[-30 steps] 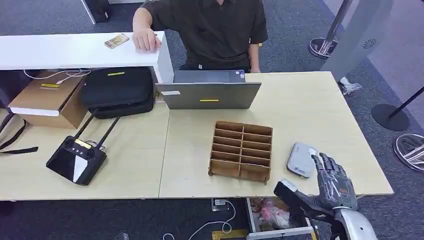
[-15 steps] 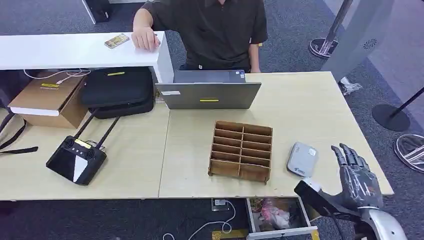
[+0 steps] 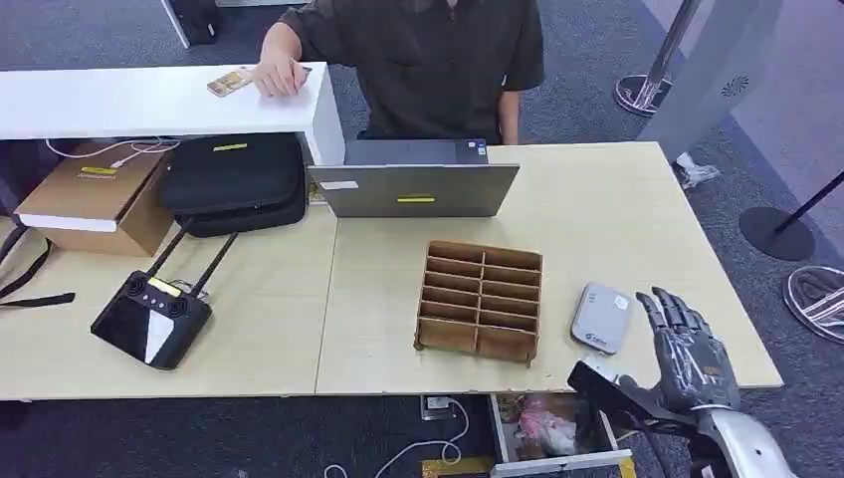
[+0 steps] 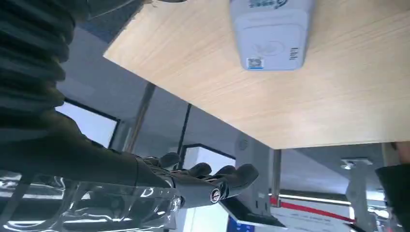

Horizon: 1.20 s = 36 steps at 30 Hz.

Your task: Pass the card to the sensor for recognition and then transmit it.

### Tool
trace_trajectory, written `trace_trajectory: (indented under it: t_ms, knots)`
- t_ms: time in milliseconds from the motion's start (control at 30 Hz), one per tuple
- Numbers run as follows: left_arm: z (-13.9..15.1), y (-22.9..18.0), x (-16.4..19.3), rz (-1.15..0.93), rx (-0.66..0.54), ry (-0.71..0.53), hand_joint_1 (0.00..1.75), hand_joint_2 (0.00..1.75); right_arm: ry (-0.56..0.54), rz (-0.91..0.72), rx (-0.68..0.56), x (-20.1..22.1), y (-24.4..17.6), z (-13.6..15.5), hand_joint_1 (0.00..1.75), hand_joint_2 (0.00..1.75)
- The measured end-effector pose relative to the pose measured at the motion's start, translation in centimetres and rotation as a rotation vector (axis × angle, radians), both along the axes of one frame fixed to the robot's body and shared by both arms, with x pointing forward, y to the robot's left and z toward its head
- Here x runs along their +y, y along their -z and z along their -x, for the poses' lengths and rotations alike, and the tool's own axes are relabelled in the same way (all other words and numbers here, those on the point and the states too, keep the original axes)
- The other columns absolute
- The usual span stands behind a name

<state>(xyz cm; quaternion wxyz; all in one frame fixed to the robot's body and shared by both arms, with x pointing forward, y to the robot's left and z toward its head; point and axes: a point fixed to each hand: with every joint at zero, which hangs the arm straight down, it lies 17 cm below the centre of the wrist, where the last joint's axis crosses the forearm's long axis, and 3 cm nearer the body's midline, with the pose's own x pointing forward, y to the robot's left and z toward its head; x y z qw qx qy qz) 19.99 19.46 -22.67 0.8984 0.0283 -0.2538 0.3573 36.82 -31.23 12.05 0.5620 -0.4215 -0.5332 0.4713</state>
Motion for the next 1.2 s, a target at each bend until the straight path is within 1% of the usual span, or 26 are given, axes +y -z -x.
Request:
trace_trajectory:
  t_ms: [233, 567, 800, 1200]
  knots:
    - [-0.1, 0.0, -0.3, 0.002, 0.01, 0.003, 0.0, 0.0, -0.042, 0.004, 0.051, 3.4, 2.0, -0.4, 0.0, 1.75]
    - [0.3, 0.2, -0.9, 0.009, 0.019, 0.026, 0.0, 0.0, -0.007, -0.056, 0.09, 7.2, 3.5, 0.5, 0.0, 1.75]
    - [0.4, 0.2, -1.1, -0.007, 0.031, 0.054, 0.0, 0.0, 0.022, -0.093, 0.083, 9.6, 3.7, 0.7, 0.0, 1.75]
    - [0.0, 0.1, -1.7, -0.017, 0.037, 0.109, 0.0, 0.0, -0.03, -0.11, 0.074, 14.1, 4.4, 0.1, 0.0, 1.75]
